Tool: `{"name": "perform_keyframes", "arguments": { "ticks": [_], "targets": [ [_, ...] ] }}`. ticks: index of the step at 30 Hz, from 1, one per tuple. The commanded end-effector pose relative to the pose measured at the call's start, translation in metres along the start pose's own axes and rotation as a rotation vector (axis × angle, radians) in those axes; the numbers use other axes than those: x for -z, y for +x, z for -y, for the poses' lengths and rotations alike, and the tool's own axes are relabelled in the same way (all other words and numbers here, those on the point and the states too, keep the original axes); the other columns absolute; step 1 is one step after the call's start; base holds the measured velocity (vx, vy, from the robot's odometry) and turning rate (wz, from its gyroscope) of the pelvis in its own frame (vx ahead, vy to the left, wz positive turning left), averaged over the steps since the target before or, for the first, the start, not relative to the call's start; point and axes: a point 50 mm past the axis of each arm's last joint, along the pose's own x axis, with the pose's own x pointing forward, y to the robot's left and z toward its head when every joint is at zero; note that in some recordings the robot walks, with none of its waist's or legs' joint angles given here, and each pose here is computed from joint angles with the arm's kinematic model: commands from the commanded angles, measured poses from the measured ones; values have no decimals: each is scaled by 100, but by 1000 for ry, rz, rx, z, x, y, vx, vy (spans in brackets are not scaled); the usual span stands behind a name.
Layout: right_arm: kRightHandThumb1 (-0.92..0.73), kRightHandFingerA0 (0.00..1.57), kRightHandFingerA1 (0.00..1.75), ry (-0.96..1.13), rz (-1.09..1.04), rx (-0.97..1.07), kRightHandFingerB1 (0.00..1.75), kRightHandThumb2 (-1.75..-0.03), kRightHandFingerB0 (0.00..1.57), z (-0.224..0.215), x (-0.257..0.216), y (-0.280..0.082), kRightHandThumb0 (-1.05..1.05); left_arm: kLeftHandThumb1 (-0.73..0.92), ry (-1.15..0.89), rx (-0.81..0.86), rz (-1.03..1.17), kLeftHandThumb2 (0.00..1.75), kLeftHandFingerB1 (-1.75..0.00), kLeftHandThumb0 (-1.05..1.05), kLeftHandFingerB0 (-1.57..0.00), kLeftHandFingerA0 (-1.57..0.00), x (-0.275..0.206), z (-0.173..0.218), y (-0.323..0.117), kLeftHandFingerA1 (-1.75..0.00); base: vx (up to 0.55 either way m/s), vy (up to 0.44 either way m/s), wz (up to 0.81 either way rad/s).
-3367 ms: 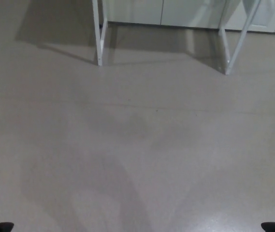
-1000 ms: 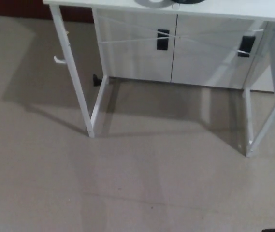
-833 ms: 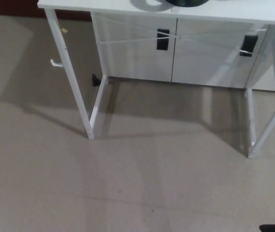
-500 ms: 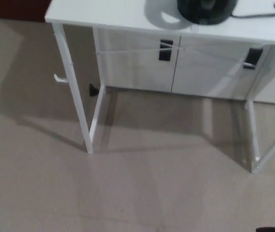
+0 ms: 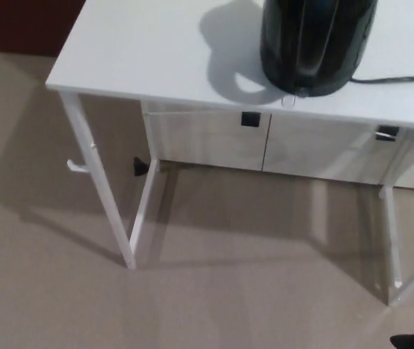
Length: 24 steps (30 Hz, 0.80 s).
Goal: The robot walk towards a table in front and click the button on the base of the boilling pot using its left middle finger
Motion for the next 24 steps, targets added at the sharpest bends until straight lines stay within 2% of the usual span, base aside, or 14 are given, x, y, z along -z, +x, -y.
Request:
{"name": "perform_keyframes", "arguments": {
  "ticks": [1, 3, 4, 7, 8, 9, 10, 11, 18, 24],
  "targets": [
    [-47, 76, 43, -14, -4, -4, 39, -55, 61, 1, 0, 1, -44, 40, 26, -19, -3, 66, -41, -41, -34, -50, 2, -7, -2, -48, 305, -26, -9],
    [-47, 76, 43, -14, -4, -4, 39, -55, 61, 1, 0, 1, -44, 40, 26, -19, -3, 66, -41, -41, -34, -50, 2, -7, -2, -48, 271, -11, -12],
    [-39, 70, 54, -10, 1, -4, 50, -72, 56, 2, -2, 2, -50, 40, 26, -22, 3, 66, -42, -41, -34, -50, 1, -8, -1, -49, 268, 5, -19],
    [-39, 70, 54, -8, 4, -4, 50, -72, 56, 2, -3, 3, -50, 40, 26, -23, 5, 66, -42, -41, -34, -50, 0, -8, -1, -49, 273, 22, -22],
    [-48, 75, 42, -10, 1, -6, 39, -55, 61, 1, -3, 3, -44, 40, 23, -21, 1, 66, -41, -42, -34, -49, 1, -8, -1, -48, 352, 184, -41],
    [-48, 75, 42, -14, -3, -8, 39, -55, 61, 1, -2, 3, -44, 40, 17, -17, -6, 66, -41, -42, -34, -49, 2, -8, -1, -48, 331, 302, 59],
    [-40, 68, 53, -17, -2, -12, 50, -73, 55, 1, -2, 3, -50, 40, 15, -17, -3, 65, -41, -41, -35, -50, 2, -8, -1, -48, 356, 256, -58],
    [-47, 76, 42, -28, -3, -14, 38, -54, 61, 1, -2, 3, -45, 40, 11, -16, -3, 65, -41, -40, -34, -50, 3, -8, -3, -48, 342, 233, -22],
    [-47, 77, 43, -52, 6, -24, 39, -55, 61, -1, -7, 8, -44, 41, 18, -26, -11, 65, -41, -40, -35, -51, 9, -7, -7, -48, 216, 120, 2],
    [-43, 77, 45, -42, 22, -21, 41, -57, 61, 0, -13, 13, -49, 39, 47, -38, -3, 67, -43, -44, -37, -56, 4, -10, -3, -50, 125, -99, 12]
  ]
}}
